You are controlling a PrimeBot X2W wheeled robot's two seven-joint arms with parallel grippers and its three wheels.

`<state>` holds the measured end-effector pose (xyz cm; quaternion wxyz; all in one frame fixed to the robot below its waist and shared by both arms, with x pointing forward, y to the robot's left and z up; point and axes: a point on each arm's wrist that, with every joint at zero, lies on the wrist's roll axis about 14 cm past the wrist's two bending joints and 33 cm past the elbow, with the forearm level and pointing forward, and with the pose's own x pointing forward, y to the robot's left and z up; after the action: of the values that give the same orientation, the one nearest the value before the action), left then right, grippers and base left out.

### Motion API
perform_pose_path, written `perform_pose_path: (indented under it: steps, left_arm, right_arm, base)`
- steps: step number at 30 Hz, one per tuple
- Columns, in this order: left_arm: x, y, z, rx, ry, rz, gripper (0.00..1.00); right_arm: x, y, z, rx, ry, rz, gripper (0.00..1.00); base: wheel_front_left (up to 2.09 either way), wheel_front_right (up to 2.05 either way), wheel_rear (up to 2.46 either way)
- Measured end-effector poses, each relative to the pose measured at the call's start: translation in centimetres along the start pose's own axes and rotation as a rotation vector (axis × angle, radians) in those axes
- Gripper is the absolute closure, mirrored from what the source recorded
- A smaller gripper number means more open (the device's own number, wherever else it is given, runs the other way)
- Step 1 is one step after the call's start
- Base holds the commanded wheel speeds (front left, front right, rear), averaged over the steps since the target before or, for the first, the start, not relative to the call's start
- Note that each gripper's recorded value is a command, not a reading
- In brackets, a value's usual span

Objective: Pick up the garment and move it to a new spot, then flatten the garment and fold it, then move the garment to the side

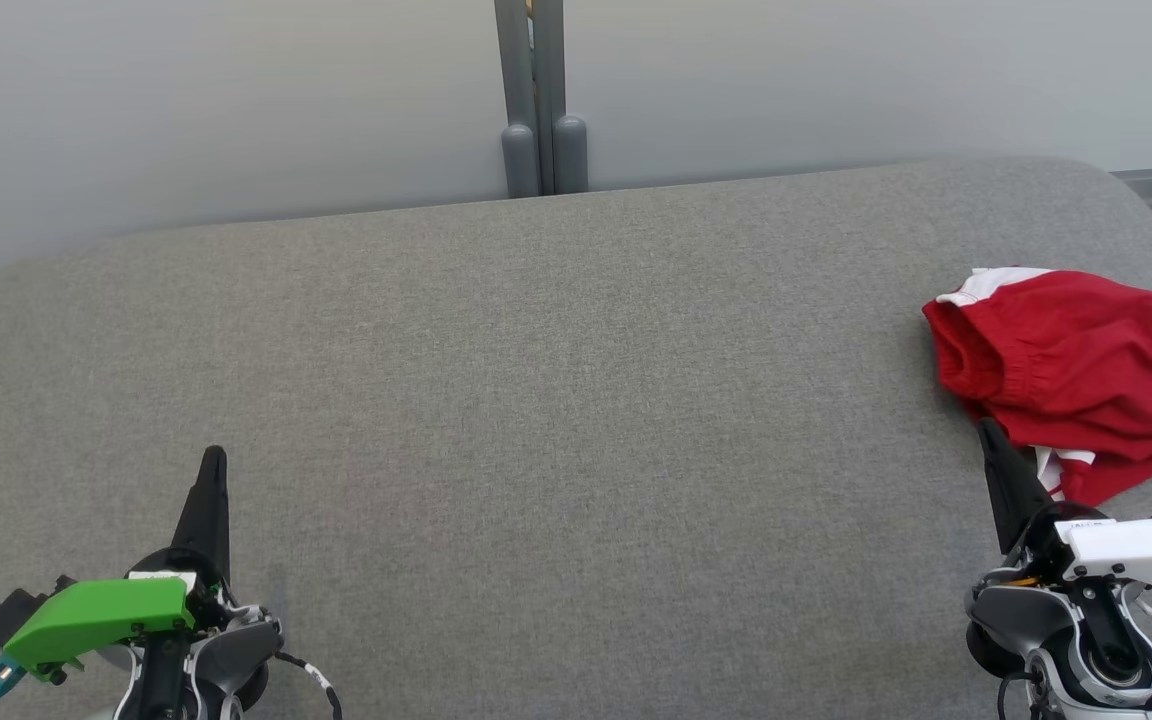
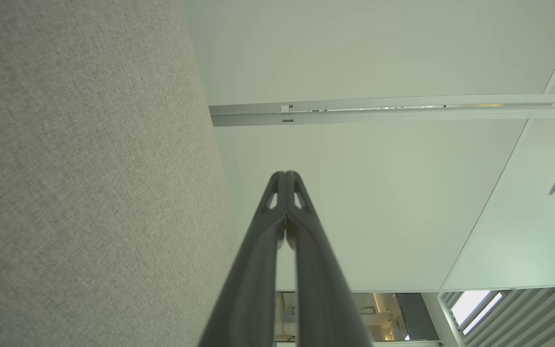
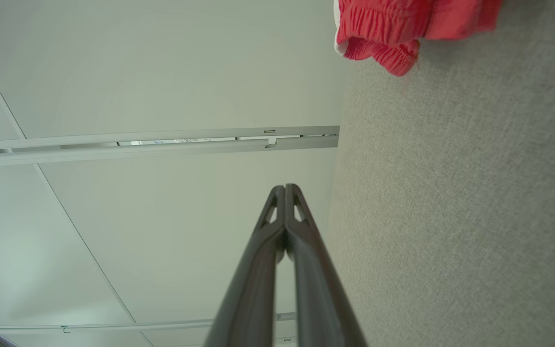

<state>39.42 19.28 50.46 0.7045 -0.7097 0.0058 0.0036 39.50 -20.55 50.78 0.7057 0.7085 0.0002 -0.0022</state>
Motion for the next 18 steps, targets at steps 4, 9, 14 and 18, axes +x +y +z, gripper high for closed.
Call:
perform_pose_path:
  steps: [4, 9, 14, 18]
  left_arm:
    - [0.00, 0.00, 0.00, 0.000, 0.000, 0.000, 1.00]
    - [0.00, 0.00, 0.00, 0.000, 0.000, 0.000, 1.00]
    - [0.00, 0.00, 0.00, 0.000, 0.000, 0.000, 1.00]
    - [0.00, 0.00, 0.00, 0.000, 0.000, 0.000, 1.00]
  right_arm:
    - [0.00, 0.00, 0.00, 0.000, 0.000, 0.000, 1.00]
    - [0.00, 0.00, 0.00, 0.000, 0.000, 0.000, 1.00]
    - [0.00, 0.00, 0.00, 0.000, 0.000, 0.000, 1.00]
    - [0.00, 0.00, 0.00, 0.000, 0.000, 0.000, 1.00]
  base:
    - [0.00, 0.00, 0.00]
    - [0.00, 0.00, 0.00]
    - [0.00, 0.00, 0.00]
    - [0.00, 0.00, 0.00]
